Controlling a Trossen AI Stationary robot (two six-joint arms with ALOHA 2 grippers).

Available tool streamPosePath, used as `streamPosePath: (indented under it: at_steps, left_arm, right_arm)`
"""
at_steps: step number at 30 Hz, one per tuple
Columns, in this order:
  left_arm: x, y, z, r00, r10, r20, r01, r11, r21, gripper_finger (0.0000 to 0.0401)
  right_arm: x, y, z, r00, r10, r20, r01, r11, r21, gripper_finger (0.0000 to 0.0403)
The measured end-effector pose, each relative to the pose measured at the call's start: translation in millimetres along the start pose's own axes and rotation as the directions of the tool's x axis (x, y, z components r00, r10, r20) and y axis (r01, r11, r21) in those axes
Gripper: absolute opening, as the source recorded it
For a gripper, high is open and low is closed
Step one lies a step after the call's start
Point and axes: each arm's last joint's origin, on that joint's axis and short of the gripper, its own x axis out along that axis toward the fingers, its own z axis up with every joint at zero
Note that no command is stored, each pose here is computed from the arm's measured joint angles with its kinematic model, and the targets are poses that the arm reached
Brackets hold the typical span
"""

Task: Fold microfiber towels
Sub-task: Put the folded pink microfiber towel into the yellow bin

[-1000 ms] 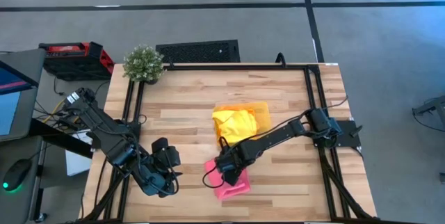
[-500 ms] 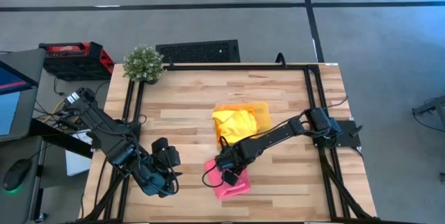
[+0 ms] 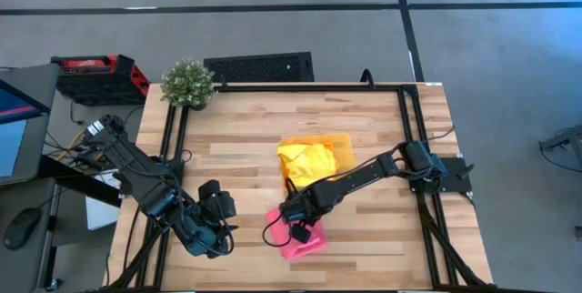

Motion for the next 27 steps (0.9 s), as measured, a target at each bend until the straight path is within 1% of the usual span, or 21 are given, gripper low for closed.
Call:
streamPosePath:
  at_steps: [2,6,12,20,27]
  left_arm:
    - [0.1,0.0,-0.1,1.0,0.0,-0.001,0.0,1.0,0.001,0.0157]
    - [0.0,0.0,0.0,1.0,0.0,0.0,0.0,1.0,0.004,0.0157]
    - [0.1,0.0,-0.1,1.0,0.0,-0.001,0.0,1.0,0.004,0.0157]
    - [0.1,0.0,-0.1,1.0,-0.001,-0.001,0.001,1.0,0.026,0.0157]
    - [0.0,0.0,-0.1,1.0,-0.001,-0.001,0.001,1.0,0.026,0.0157]
  right_arm:
    - [-3.8,1.7,2.4,1.0,-0.007,0.019,0.007,1.0,-0.002,0.0005]
    - [-14.2,2.8,4.2,0.998,-0.057,0.023,0.057,0.998,-0.012,0.0004]
    - [-33.1,0.6,7.5,0.99,-0.14,0.013,0.141,0.988,-0.063,0.0002]
    - [-59.2,-3.8,12.6,0.962,-0.269,0.038,0.272,0.955,-0.116,0.0001]
    - [-84.2,-19.0,25.5,0.925,-0.375,0.061,0.38,0.912,-0.155,0.0001]
